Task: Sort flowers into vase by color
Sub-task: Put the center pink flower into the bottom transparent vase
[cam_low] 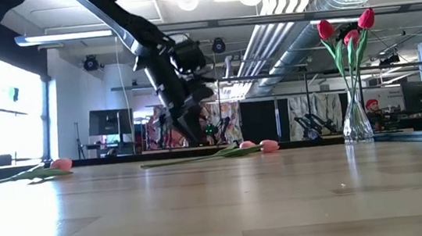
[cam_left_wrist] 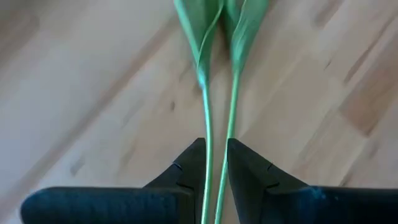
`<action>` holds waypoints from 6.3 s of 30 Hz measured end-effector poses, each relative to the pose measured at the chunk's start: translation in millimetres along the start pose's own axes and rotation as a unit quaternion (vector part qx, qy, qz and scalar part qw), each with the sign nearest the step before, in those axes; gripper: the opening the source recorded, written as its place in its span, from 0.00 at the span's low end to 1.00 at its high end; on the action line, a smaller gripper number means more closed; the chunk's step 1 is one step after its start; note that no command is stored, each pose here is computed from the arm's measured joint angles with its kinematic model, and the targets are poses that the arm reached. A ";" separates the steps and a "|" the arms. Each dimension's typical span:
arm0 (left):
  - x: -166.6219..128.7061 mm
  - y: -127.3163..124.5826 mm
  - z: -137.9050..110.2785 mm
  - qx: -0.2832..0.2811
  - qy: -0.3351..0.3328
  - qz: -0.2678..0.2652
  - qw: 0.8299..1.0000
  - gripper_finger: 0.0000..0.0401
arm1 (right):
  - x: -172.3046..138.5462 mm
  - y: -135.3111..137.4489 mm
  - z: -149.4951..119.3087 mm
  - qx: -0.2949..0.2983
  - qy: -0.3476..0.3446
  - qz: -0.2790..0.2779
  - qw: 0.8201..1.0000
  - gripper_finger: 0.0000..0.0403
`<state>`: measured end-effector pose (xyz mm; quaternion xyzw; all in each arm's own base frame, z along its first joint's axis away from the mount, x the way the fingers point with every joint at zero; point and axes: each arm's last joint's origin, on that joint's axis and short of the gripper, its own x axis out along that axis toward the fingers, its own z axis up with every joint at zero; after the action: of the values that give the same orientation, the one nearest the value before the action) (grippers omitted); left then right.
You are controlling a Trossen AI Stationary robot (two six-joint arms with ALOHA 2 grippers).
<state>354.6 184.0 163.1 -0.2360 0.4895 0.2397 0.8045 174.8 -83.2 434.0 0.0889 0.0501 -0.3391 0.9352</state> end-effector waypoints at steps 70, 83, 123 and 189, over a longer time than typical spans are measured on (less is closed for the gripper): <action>15.6 -57.3 -59.0 0.081 0.073 -0.047 0.993 0.20 | 9.0 66.9 -34.8 0.086 0.101 0.076 0.988 0.51; 25.7 -61.4 -67.0 0.113 0.093 -0.025 0.989 0.02 | 9.3 67.6 -38.9 0.144 0.121 0.062 0.980 0.46; -210.6 -92.8 -16.7 0.190 -0.369 -0.348 0.841 0.00 | 40.3 132.4 -41.1 0.122 -0.002 0.154 0.980 0.50; -287.2 -84.3 -78.3 0.133 -0.404 -0.191 0.885 0.00 | 26.8 69.7 -11.4 0.004 -0.037 0.084 0.996 0.51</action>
<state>237.2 26.2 401.9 -0.0980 0.0953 0.0887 0.9866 239.7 -45.1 428.0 0.0836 0.0070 -0.2624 0.9613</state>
